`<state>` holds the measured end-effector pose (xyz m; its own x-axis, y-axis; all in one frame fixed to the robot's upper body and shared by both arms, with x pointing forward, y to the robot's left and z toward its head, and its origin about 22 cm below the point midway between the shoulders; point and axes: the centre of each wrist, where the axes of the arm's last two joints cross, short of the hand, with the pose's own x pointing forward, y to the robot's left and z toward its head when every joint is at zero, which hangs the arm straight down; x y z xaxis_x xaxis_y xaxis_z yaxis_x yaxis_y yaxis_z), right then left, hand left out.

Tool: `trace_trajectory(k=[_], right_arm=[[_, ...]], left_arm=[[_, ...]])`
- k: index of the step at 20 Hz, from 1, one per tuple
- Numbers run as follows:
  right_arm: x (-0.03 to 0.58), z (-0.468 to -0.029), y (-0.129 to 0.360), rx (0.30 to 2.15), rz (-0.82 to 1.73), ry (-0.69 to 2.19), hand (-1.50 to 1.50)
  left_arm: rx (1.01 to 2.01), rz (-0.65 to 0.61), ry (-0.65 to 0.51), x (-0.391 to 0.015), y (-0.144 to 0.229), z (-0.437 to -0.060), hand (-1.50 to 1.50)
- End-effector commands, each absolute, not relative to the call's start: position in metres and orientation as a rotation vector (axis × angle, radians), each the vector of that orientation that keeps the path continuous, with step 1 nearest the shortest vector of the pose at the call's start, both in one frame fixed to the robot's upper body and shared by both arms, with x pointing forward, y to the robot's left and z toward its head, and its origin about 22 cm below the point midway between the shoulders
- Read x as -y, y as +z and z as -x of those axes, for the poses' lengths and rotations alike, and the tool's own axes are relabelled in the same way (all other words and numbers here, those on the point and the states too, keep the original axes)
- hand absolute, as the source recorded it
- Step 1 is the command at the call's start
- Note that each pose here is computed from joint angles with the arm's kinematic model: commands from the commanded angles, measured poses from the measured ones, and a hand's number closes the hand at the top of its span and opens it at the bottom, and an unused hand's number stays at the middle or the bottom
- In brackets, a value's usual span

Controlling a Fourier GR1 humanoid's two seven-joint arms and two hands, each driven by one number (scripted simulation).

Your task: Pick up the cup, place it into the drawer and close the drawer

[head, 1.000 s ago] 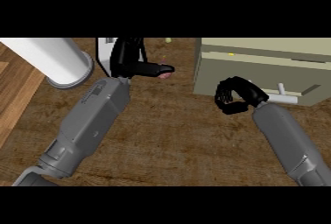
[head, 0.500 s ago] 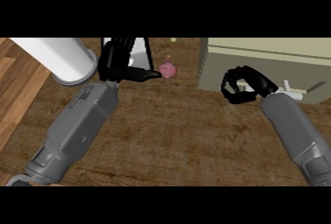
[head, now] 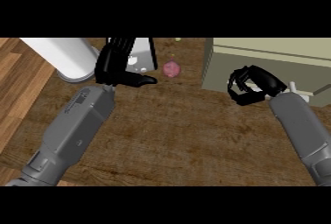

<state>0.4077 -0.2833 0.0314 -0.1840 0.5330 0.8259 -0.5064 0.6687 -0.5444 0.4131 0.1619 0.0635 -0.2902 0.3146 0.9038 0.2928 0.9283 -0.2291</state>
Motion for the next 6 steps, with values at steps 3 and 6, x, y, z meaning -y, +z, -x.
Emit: trace_trajectory(k=[3,6], right_arm=[[0.316,-0.438,0.123,1.635,0.286,0.808,1.50],[0.321,-0.438,0.131,1.646,0.280,0.813,1.50]], left_arm=[[1.891,0.462,0.027,-0.169,0.066,-0.413,-1.50],[1.873,0.475,0.022,-0.167,0.058,-0.409,-1.50]])
